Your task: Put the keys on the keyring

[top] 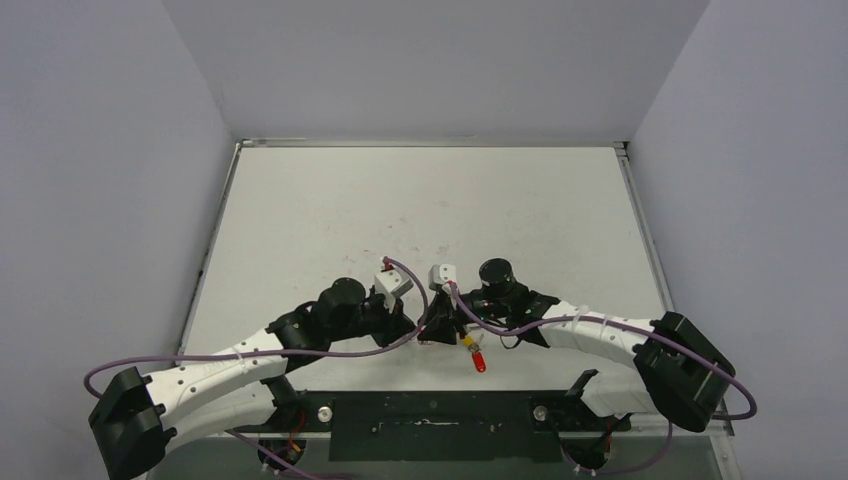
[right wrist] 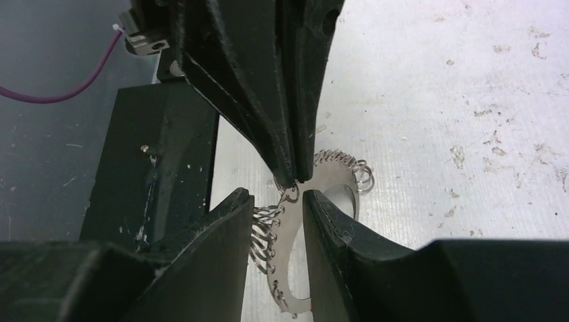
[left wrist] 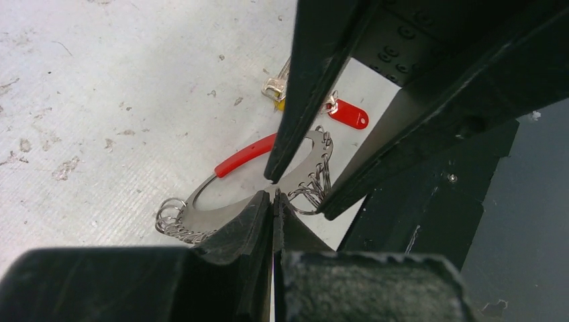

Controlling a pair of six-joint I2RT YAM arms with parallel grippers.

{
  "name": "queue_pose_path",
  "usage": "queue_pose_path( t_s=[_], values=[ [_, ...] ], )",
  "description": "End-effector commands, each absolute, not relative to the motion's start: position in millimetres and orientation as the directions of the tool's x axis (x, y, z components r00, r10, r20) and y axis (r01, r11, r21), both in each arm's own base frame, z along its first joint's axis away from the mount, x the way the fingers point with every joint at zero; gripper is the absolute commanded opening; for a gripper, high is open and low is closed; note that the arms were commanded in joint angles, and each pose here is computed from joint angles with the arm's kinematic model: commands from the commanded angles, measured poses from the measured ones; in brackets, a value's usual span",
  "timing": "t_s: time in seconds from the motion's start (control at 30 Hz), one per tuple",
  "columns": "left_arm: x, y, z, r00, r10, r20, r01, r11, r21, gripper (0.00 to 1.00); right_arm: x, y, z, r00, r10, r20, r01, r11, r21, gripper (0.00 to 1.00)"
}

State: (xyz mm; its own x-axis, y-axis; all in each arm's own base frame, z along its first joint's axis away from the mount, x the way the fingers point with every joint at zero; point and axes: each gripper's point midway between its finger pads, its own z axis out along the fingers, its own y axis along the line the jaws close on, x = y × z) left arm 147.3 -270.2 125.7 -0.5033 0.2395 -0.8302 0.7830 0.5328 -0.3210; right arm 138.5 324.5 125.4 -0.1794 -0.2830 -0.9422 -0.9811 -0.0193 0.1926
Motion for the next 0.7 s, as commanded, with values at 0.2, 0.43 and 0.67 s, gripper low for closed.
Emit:
queue_pose_path(
  t_s=[0.2, 0.43, 0.67],
  values=[
    [147, -283, 152, -0.424, 0.198, -0.884, 0.828, 0.48, -0.29, 0.0, 149, 346, 135, -0.081, -0.241, -0.967, -0.988, -0.105, 0.109, 0.27],
    [146, -284, 155, -0.408, 0.198, -0.891, 0.835, 0.477, -0.276, 0.0, 148, 348, 127, -0.08, -0.262, -0.962, -0.985, -0.125, 0.116, 0.06],
    [148, -280, 157, -0.399, 0.191, -0.897, 0.829, 0.492, -0.265, 0.0, 145, 345, 125, -0.078, -0.264, -0.961, -0.983, -0.139, 0.118, 0.0]
  ],
)
